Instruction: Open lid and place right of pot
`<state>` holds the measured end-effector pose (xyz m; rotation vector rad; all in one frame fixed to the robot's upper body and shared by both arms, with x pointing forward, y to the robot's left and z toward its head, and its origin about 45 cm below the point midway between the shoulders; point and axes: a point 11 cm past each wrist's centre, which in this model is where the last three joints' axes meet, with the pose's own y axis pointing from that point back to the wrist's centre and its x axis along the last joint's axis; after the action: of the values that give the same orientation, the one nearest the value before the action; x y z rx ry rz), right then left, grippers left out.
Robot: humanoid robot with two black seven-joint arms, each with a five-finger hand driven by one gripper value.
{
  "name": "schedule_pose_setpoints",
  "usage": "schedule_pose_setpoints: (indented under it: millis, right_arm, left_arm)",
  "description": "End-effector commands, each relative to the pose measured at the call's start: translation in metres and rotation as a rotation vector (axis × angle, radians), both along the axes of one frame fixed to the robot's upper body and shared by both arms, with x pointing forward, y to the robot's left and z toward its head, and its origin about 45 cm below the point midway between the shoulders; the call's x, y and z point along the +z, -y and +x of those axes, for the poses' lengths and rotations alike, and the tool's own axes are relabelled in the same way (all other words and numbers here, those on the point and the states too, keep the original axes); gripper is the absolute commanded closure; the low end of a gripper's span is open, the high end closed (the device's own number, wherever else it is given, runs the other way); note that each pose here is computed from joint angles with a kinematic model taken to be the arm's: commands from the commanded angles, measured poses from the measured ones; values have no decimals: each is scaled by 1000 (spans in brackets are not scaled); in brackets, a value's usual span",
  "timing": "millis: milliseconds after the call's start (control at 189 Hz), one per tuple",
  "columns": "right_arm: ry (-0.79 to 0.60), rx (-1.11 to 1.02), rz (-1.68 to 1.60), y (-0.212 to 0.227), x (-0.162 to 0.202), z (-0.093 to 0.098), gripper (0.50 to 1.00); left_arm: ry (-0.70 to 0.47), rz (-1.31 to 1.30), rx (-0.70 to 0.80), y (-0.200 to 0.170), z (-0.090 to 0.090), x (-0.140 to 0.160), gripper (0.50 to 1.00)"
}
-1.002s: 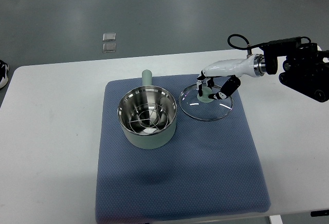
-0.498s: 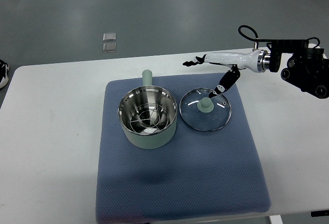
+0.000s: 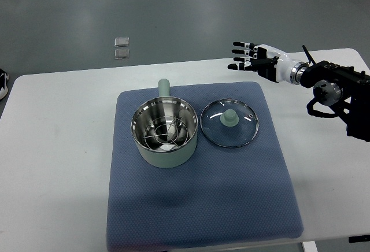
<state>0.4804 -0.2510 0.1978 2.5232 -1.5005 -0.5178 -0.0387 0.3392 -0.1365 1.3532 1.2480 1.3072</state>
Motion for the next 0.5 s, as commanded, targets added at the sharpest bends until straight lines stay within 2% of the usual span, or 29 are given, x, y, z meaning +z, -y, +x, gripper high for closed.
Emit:
schedule_pose_setpoints:
  millis: [0,493]
  right_arm:
    - [-52,-36,129,-4,-6,-3,570]
    - [-57,-82,307,-7,-13,-10,570]
  left_arm:
    - [0,0,0,0,0,0,500]
    - [0,0,2,0,0,0,500]
